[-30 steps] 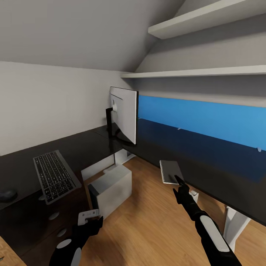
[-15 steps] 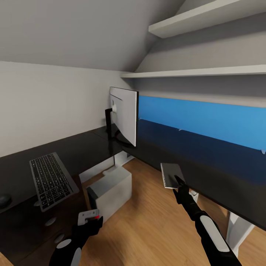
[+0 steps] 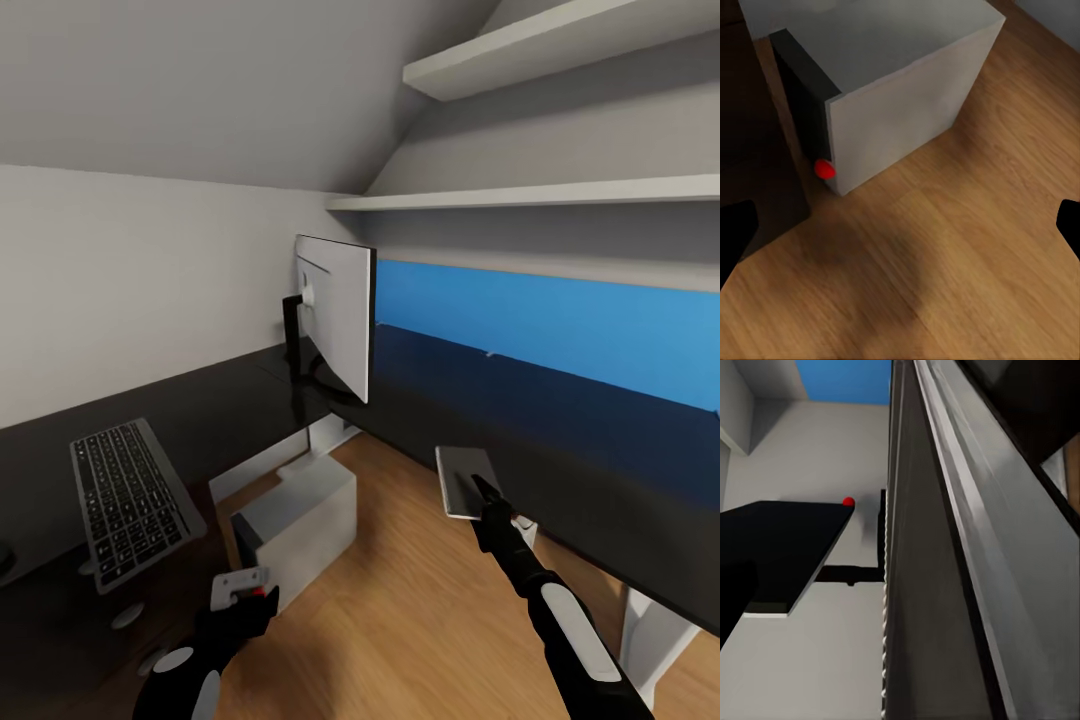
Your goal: In the bedroom, organize the workspace by keeping the computer under the desk, ensuring the monitor is on the desk, placing the keyboard on the desk next to the monitor, placing the mouse on the desk next to the keyboard, moving the folder from the swivel chair onto the desk next to the mouse, stacking the notebook on top of the folder with the pen on top of the notebook, and positioning the swivel chair next to the desk.
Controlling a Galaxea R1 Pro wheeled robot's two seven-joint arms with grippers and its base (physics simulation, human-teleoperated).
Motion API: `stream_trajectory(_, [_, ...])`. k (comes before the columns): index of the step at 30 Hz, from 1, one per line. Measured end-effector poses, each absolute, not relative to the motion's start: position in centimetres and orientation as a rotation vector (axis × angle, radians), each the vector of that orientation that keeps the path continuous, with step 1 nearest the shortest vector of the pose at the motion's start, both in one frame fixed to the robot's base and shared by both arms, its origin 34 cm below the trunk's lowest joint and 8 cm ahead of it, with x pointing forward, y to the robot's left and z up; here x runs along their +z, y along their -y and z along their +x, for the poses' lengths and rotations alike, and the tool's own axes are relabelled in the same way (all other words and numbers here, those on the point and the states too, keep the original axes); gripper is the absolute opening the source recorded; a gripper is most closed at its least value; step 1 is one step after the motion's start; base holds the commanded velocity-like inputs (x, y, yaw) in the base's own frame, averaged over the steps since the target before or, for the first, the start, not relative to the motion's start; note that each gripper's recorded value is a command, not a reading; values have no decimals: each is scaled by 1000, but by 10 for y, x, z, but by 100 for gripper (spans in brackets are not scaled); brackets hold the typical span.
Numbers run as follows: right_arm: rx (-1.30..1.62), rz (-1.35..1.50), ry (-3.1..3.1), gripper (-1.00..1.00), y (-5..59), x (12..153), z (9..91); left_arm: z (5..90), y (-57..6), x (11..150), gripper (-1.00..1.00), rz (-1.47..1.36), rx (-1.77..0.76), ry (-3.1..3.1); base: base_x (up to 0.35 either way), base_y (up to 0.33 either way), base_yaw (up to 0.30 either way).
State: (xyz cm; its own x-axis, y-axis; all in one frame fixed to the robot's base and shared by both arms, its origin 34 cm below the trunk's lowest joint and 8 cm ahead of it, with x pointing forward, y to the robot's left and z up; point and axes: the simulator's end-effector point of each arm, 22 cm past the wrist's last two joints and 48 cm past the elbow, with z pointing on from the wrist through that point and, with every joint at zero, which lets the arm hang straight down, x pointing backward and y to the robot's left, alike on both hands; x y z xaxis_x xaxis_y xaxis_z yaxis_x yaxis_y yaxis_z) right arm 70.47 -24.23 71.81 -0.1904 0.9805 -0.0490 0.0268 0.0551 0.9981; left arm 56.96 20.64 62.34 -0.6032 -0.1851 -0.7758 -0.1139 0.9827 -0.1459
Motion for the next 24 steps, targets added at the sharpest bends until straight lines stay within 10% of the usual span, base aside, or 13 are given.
stream_trajectory(5, [1293,1097,-1397,100,242,718,705,570,-206,623,100,-207,-101,-2225,39,0,0])
stream_trajectory(6, [1293,1097,-1397,-100,242,718,705,570,-206,623,100,-207,-102,-2225,14,0,0])
stream_trajectory(24, [1282,1117,-1413,-100,243,722,706,571,-206,631,100,-207,-102,-2225,2,0,0])
